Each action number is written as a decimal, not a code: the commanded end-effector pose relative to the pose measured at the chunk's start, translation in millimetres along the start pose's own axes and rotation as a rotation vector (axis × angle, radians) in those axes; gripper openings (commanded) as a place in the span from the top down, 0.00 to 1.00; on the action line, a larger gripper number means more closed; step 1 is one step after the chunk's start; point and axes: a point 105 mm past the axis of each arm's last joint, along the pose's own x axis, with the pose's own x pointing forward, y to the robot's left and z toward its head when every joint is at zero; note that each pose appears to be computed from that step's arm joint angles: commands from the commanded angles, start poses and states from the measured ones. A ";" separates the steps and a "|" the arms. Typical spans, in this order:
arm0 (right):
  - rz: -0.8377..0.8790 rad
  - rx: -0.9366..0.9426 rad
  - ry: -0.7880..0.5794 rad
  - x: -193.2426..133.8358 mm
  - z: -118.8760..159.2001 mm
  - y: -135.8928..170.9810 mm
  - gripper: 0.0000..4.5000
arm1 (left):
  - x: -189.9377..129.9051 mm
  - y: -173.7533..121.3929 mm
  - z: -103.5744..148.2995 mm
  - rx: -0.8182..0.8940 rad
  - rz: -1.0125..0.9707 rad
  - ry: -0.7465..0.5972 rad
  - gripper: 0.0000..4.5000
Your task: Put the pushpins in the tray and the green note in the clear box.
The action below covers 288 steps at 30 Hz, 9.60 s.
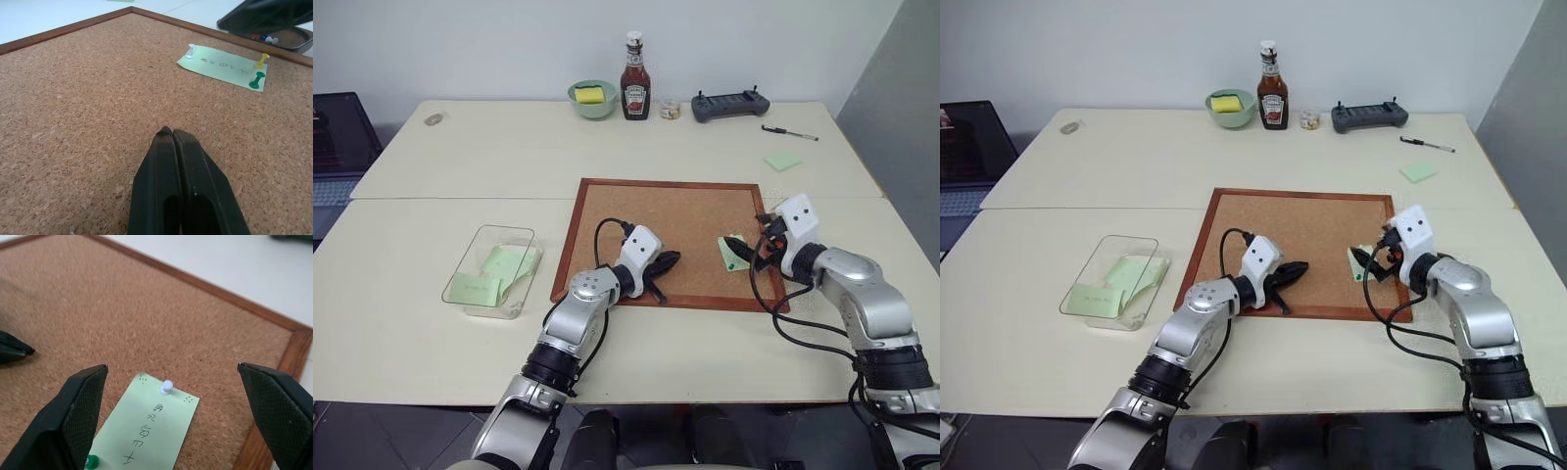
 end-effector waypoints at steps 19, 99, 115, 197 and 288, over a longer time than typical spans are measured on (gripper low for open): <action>0.017 -0.025 0.013 17.6 -1.2 -10.0 0.89 | 1.1 -6.1 -11.2 -0.006 -0.001 0.033 1.00; 0.115 -0.087 0.096 -97.2 7.1 -10.6 0.04 | 4.4 -9.5 -23.1 0.024 -0.032 0.079 1.00; 0.276 -0.120 0.115 -56.6 -8.9 23.0 0.04 | 4.1 -11.8 -24.5 0.025 -0.035 0.082 1.00; -0.094 -0.309 0.321 -105.2 -36.0 -72.8 0.54 | 2.4 -19.1 -36.3 0.042 -0.060 0.121 1.00; 0.410 -0.412 0.025 -27.6 31.5 37.0 1.00 | -20.1 -2.0 34.3 -0.046 -0.070 -0.142 0.46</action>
